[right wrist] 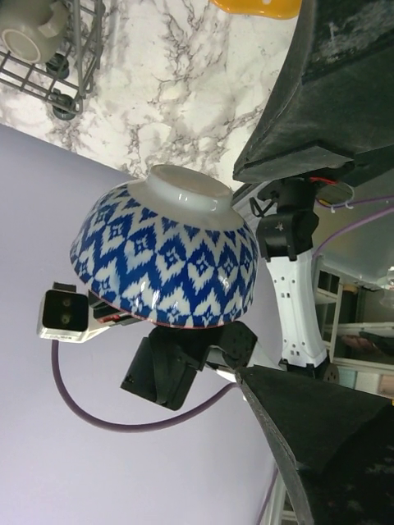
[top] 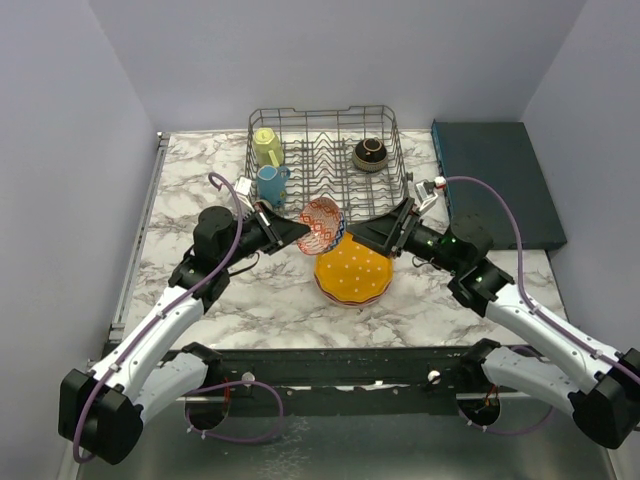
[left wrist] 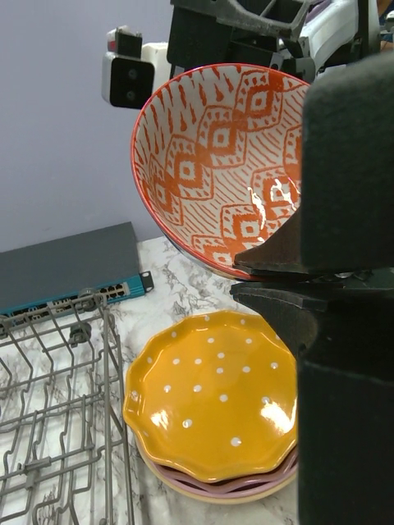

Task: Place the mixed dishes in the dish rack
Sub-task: Turn the bowl upside down on the dish rack.

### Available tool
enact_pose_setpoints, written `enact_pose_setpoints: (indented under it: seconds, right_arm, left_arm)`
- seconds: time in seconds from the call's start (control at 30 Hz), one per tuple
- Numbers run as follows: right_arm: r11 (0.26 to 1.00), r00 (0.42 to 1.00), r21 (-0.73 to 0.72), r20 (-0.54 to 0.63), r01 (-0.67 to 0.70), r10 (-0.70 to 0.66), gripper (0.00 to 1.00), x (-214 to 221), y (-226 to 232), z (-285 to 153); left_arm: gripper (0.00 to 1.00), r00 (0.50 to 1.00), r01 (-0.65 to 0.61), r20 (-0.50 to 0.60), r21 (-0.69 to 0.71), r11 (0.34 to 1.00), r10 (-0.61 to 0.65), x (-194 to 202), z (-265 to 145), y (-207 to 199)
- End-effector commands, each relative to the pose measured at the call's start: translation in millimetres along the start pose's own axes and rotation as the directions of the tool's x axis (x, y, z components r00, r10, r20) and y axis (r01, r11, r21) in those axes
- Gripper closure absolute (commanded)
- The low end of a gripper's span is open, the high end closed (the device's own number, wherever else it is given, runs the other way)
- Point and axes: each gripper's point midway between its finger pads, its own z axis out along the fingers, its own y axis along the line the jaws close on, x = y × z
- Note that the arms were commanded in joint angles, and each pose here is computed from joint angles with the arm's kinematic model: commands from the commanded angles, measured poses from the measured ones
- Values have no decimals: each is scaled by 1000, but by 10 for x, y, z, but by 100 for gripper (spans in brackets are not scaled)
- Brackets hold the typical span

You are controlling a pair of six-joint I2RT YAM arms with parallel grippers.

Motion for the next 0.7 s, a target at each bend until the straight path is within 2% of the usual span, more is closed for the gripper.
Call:
enact_pose_setpoints:
  seconds: [0.0,0.67]
  right_arm:
    - [998,999,-52,-31,-26,25,0,49,34,22]
    - [992,998,-127,-54,-25,18,0,62,100,113]
  left_arm:
    - [100,999,-35,38,121,992,30,-101,-74,-333]
    - [100,1000,-15,24,112,994,12,-53,-47,-256]
